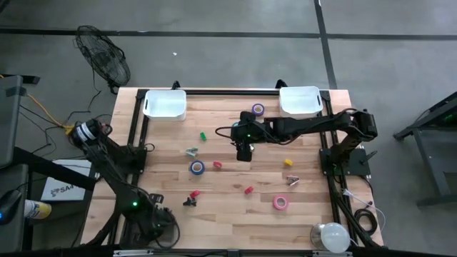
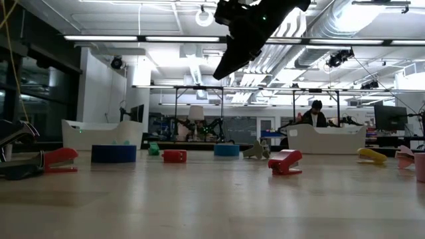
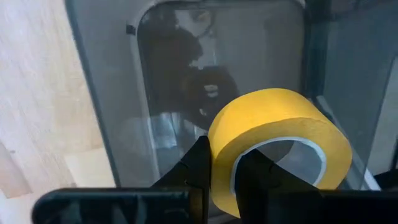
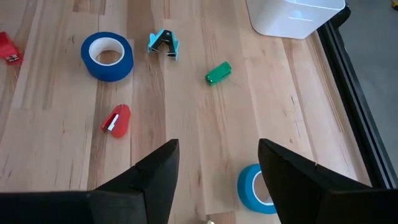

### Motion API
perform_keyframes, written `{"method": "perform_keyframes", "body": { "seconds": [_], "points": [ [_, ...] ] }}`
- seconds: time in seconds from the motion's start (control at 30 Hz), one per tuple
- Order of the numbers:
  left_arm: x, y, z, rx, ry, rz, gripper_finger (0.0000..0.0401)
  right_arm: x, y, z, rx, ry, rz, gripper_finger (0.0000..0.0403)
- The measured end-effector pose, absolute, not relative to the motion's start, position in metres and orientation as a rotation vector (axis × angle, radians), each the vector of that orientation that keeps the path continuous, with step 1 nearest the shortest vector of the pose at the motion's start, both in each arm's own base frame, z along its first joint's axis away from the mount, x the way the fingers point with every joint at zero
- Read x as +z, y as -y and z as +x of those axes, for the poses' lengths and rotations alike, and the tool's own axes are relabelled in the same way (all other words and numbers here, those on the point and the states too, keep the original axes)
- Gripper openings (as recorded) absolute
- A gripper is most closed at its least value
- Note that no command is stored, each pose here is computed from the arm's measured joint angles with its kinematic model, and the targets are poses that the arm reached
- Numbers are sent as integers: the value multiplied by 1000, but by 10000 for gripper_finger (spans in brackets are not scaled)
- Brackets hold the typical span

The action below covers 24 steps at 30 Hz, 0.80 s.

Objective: Pick and place Stapler, Stapler remover, tape
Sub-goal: Put the yellow tape into the black bin

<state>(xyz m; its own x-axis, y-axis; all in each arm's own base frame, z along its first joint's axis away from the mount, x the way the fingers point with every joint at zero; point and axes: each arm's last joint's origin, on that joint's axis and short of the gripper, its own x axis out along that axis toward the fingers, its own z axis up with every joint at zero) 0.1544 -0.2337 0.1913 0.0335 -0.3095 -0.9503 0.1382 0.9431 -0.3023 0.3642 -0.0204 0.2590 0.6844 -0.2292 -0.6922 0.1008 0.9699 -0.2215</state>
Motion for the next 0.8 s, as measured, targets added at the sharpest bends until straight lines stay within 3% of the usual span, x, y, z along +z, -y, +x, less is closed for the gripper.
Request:
{"method": "perform_keyframes", "body": {
  "seconds": [0.43,0.8],
  "points": [
    [191,222,183,-217,-1398,-269,46,257,20,362,-183,-830,-173,212],
    [191,221,183,-217,-1409,-275,167,256,20,362,-175,-836,-191,211]
  ]
}}
